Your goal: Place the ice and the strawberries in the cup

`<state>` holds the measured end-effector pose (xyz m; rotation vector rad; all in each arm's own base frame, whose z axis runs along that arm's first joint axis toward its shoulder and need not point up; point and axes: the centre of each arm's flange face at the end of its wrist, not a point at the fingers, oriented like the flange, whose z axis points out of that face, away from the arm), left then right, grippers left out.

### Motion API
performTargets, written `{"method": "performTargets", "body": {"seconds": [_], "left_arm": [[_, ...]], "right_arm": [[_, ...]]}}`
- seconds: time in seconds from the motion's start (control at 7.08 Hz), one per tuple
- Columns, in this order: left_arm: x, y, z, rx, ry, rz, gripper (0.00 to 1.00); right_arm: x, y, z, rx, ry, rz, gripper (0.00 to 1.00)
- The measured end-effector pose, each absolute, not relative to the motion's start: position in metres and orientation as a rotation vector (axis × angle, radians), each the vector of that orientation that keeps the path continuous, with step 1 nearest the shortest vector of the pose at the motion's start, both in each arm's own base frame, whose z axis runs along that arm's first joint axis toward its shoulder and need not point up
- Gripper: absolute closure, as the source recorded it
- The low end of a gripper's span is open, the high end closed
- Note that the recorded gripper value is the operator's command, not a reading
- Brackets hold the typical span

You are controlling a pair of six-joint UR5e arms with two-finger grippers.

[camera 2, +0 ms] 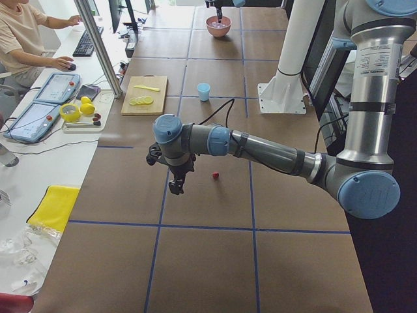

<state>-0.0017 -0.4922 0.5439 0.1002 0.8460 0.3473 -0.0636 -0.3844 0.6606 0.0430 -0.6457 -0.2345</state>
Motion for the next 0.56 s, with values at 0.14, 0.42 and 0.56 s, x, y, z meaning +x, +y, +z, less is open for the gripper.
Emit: {"method": "performTargets", "body": {"seconds": [0.14, 0.42, 0.56], "left_arm": [[-0.002, -0.492, 0.544, 0.101, 0.846, 0.347, 0.00], [-0.002, -0.493, 0.543, 0.102, 0.847, 0.348, 0.00], [-0.002, -0.493, 0.542, 0.104, 0.847, 0.349, 0.00]], "right_arm": [[-0.058, -0.379, 0.644, 0.076, -0.657, -0.231, 1.00], [-0.062, -0.383, 0.596, 0.107, -0.709, -0.140, 1.00], [-0.079, -0.391, 0.565, 0.091, -0.773, -0.063, 1.00]]}}
